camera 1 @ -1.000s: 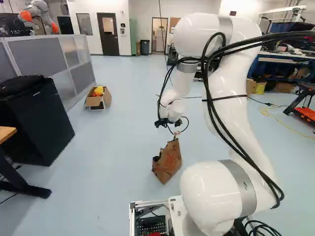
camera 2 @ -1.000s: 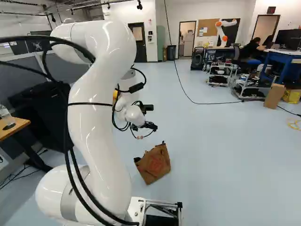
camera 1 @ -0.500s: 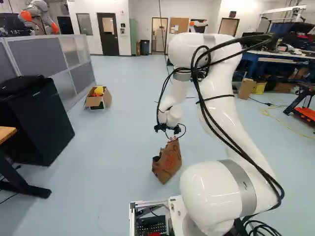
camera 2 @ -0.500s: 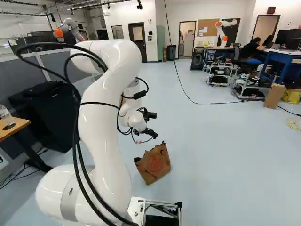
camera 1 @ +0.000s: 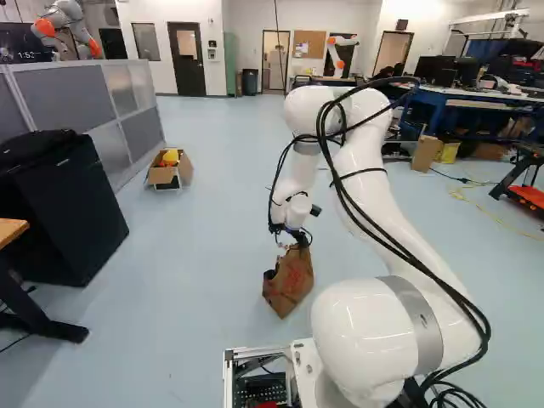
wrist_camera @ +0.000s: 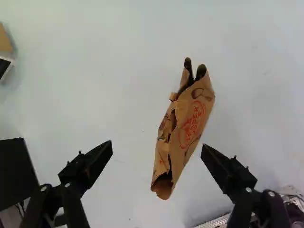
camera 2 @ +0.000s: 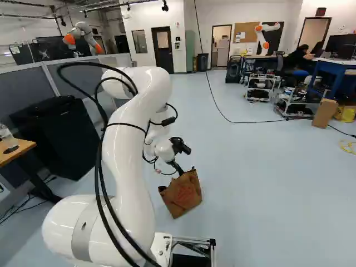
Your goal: Pick up the grocery bag from the ground
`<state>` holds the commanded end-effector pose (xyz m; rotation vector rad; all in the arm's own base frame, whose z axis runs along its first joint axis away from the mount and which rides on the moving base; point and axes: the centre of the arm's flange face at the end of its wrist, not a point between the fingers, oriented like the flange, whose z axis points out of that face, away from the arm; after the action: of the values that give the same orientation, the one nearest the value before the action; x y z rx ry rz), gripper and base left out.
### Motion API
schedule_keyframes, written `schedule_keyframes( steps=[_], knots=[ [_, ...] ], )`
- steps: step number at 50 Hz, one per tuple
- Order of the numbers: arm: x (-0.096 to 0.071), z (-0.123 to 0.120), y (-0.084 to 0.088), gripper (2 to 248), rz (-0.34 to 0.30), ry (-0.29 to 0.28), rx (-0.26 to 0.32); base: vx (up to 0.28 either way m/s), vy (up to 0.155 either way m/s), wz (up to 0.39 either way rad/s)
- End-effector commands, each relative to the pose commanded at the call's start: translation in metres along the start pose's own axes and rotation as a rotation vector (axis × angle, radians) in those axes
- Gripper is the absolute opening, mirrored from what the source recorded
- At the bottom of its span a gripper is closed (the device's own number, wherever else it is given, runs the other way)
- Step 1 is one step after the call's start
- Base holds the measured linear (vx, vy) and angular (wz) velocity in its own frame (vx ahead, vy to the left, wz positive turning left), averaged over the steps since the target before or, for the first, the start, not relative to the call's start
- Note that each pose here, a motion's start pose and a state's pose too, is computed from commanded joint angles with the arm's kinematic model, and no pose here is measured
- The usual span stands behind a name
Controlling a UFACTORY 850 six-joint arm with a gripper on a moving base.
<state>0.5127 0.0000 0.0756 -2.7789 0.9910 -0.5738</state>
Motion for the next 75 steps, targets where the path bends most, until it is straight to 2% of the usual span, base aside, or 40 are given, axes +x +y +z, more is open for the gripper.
schedule_keyframes(
  steps=[60, 75],
  knots=[
    [-0.040, 0.158, 0.033, 247, 0.008, -0.069, -0.057, 0.000, 0.000, 0.000],
    [-0.043, 0.168, 0.035, 247, 0.008, -0.071, -0.058, 0.000, 0.000, 0.000]
  ],
)
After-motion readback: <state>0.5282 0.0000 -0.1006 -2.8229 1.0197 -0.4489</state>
